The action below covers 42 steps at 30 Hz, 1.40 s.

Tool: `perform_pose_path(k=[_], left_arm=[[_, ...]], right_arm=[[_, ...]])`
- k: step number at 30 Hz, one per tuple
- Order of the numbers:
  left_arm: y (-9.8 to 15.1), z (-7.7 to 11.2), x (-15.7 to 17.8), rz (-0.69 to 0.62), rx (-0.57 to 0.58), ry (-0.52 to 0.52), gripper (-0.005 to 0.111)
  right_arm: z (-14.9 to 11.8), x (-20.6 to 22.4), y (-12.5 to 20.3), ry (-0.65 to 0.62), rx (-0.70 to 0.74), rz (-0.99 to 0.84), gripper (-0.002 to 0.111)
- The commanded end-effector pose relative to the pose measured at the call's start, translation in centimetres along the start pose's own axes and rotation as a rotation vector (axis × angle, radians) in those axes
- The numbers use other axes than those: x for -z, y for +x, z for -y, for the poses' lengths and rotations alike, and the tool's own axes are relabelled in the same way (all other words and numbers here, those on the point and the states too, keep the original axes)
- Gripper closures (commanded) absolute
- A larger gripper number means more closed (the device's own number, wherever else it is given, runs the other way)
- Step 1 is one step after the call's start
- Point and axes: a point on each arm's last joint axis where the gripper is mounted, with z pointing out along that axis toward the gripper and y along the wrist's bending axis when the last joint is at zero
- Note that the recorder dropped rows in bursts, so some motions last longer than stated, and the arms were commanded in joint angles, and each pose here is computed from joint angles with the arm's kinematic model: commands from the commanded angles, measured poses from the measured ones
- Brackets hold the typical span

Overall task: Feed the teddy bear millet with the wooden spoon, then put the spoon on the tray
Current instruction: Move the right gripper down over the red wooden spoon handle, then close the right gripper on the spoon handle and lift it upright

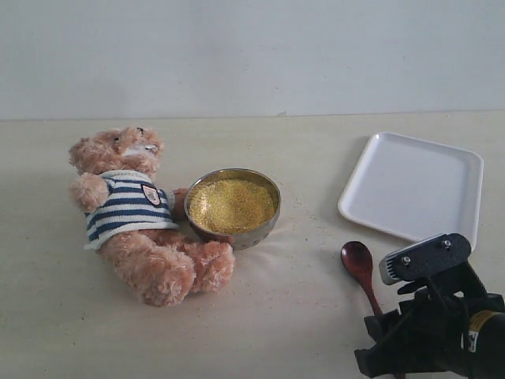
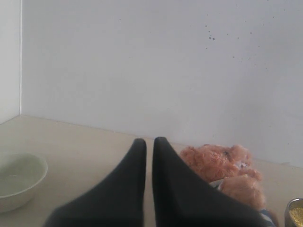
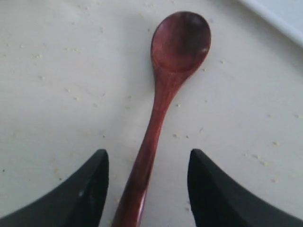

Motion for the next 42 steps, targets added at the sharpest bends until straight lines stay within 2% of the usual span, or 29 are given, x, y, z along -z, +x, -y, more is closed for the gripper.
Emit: perform_pose_path(k=[1,4,6,7,9,13,15,16,25,30,35,42], left_arm=[[-0.3,0.0,0.0,0.023,0.007,0.0,0.102],[-0.3,0.0,0.0,0.023,0.007,0.0,0.102],[-0.3,0.0,0.0,0.023,0.007,0.0,0.102],[-0.3,0.0,0.0,0.023,0.007,0.0,0.102],[-0.3,0.0,0.0,0.023,0.007,0.0,0.102],[-0.3,0.0,0.0,0.023,0.007,0.0,0.102],[-0.3,0.0,0.0,0.023,0.007,0.0,0.102],[-0.3,0.0,0.0,0.023,0.007,0.0,0.102],[-0.3,0.0,0.0,0.023,0.007,0.0,0.102],[-0.3,0.0,0.0,0.023,0.007,0.0,0.102],[-0.3,0.0,0.0,0.023,0.007,0.0,0.102],[-0.3,0.0,0.0,0.023,0.007,0.0,0.102]], right_arm=[[0.0,0.0,0.3,-0.001,-0.011,-0.036,0.057],[0.1,0.0,0.5,0.005,-0.031,-0.051,0.057],[0.1,-0.3,0.9,0.009,-0.06,-0.081,0.064],[0.1,-0.4,1.0,0.012,-0.085,-0.091,0.073],[0.0,-0.5,1.1,0.005,-0.078,-0.099,0.08],[0.0,-0.5,1.0,0.005,-0.08,-0.088,0.081],[0.0,-0.5,0.7,0.001,-0.074,-0.062,0.095],[-0.1,-0.3,0.5,-0.006,-0.062,-0.044,0.108],[-0.3,2.6,-1.1,-0.051,0.019,0.007,0.108],[-0.8,4.4,-3.3,-0.089,0.06,0.021,0.108],[-1.3,6.7,-6.9,-0.122,0.071,0.135,0.108],[-1.0,9.6,-8.1,-0.129,0.048,0.369,0.108]])
